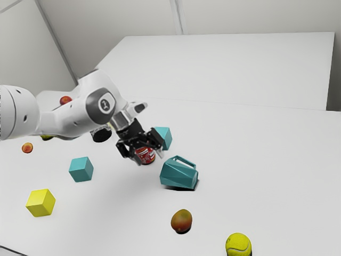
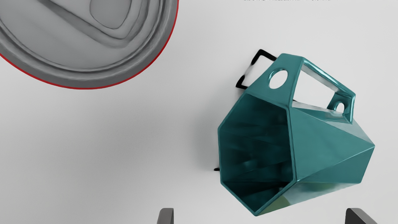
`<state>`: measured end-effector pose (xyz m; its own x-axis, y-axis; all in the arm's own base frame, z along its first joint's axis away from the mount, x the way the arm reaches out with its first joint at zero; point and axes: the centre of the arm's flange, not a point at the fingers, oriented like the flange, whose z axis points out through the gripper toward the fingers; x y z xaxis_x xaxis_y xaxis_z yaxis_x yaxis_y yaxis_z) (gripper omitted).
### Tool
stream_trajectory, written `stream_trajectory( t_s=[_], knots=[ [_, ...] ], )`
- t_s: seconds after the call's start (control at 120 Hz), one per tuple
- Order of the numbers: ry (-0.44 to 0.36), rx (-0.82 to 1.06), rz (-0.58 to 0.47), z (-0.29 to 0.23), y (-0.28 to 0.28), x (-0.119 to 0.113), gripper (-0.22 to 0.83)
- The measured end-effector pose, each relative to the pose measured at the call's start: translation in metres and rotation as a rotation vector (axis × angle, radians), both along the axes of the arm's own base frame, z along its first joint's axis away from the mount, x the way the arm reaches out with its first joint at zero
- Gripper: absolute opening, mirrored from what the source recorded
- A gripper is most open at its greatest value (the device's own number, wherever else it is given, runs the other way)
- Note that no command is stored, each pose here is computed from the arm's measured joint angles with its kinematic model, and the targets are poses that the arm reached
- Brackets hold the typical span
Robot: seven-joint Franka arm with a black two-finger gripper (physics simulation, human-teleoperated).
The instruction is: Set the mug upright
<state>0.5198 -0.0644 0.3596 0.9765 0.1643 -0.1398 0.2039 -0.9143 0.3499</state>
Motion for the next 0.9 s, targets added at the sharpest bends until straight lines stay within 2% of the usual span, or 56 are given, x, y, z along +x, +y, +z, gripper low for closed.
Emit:
stream_trajectory(
  t_s=[0.233,0.417,0.9],
  knots=[
    [-0.012,-0.056,0.031,-0.027,-0.014,0.006,0.62],
    [-0.025,-0.14,0.084,-0.041,-0.014,0.003,0.62],
    [-0.113,-0.33,0.143,-0.065,-0.013,0.001,0.62]
  ],
)
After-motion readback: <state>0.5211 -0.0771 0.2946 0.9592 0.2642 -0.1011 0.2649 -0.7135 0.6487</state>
